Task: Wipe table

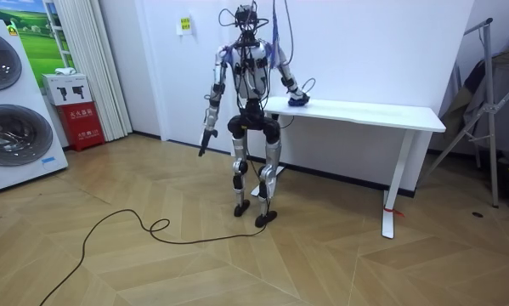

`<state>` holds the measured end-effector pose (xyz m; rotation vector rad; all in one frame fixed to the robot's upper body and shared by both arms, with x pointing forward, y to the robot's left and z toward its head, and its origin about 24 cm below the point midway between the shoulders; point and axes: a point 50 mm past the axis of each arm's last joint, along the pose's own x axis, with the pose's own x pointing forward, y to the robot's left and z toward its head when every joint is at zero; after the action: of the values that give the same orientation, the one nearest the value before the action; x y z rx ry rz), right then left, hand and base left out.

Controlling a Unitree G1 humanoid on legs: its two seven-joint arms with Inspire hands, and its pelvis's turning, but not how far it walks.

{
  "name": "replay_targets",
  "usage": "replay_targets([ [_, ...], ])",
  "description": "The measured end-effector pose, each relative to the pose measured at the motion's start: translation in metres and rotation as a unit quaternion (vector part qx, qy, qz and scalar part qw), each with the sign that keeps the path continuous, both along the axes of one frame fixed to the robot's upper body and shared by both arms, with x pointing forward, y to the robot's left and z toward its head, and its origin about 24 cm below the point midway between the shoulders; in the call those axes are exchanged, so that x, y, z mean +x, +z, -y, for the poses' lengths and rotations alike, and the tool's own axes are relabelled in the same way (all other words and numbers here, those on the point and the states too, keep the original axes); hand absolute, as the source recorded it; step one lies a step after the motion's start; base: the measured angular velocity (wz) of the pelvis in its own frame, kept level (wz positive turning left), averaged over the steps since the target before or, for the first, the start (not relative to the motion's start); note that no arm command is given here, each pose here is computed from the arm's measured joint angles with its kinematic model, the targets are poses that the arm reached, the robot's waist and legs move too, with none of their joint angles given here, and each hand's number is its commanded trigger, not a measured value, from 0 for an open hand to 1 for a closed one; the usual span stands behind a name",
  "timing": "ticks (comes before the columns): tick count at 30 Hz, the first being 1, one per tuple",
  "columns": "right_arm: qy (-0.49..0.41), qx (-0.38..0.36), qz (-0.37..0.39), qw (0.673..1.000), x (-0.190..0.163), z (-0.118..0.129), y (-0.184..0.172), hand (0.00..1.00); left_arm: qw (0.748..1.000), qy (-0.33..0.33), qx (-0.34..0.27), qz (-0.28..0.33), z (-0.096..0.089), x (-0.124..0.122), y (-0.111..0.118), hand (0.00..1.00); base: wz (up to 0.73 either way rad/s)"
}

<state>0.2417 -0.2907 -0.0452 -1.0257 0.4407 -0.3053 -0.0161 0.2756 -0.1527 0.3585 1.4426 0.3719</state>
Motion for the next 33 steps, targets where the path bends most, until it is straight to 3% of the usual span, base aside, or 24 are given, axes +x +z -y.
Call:
replay_targets([
  [6,-0.079,-0.010,-0.031,0.996,-0.047,0.031,-0.018,1.00,0.999,-0.007,0.011,0.034,-0.007,0.016,0.003,0.00,-0.05],
  [10,-0.079,-0.009,-0.023,0.997,-0.040,0.027,-0.015,1.00,0.998,-0.023,0.004,0.059,-0.001,0.036,0.003,0.00,-0.16],
  [13,-0.067,-0.015,-0.024,0.997,-0.014,0.012,-0.008,1.00,0.997,-0.040,-0.008,0.061,0.010,0.047,-0.001,0.00,-0.55],
  [16,0.021,-0.031,-0.021,0.999,0.032,-0.032,0.011,1.00,0.997,-0.049,-0.018,0.052,0.017,0.047,-0.004,0.00,-0.52],
  [18,0.134,-0.062,0.009,0.989,0.073,-0.081,0.040,1.00,0.997,-0.053,-0.022,0.055,0.019,0.057,-0.005,0.00,-0.23],
  [21,0.207,-0.077,0.054,0.974,0.100,-0.110,0.071,1.00,0.996,-0.060,-0.028,0.059,0.019,0.063,-0.005,0.00,0.26],
  [25,0.204,-0.082,0.045,0.974,0.100,-0.104,0.070,1.00,0.999,-0.036,-0.027,0.017,0.014,0.030,-0.006,0.00,0.50],
  [29,0.140,-0.029,0.017,0.990,0.061,-0.063,0.029,1.00,1.000,-0.016,-0.023,-0.012,0.011,0.002,-0.005,0.00,0.39],
  [33,0.058,-0.005,0.014,0.998,0.018,-0.025,0.005,1.00,1.000,0.016,-0.012,0.001,0.003,-0.004,-0.002,0.00,0.09],
])
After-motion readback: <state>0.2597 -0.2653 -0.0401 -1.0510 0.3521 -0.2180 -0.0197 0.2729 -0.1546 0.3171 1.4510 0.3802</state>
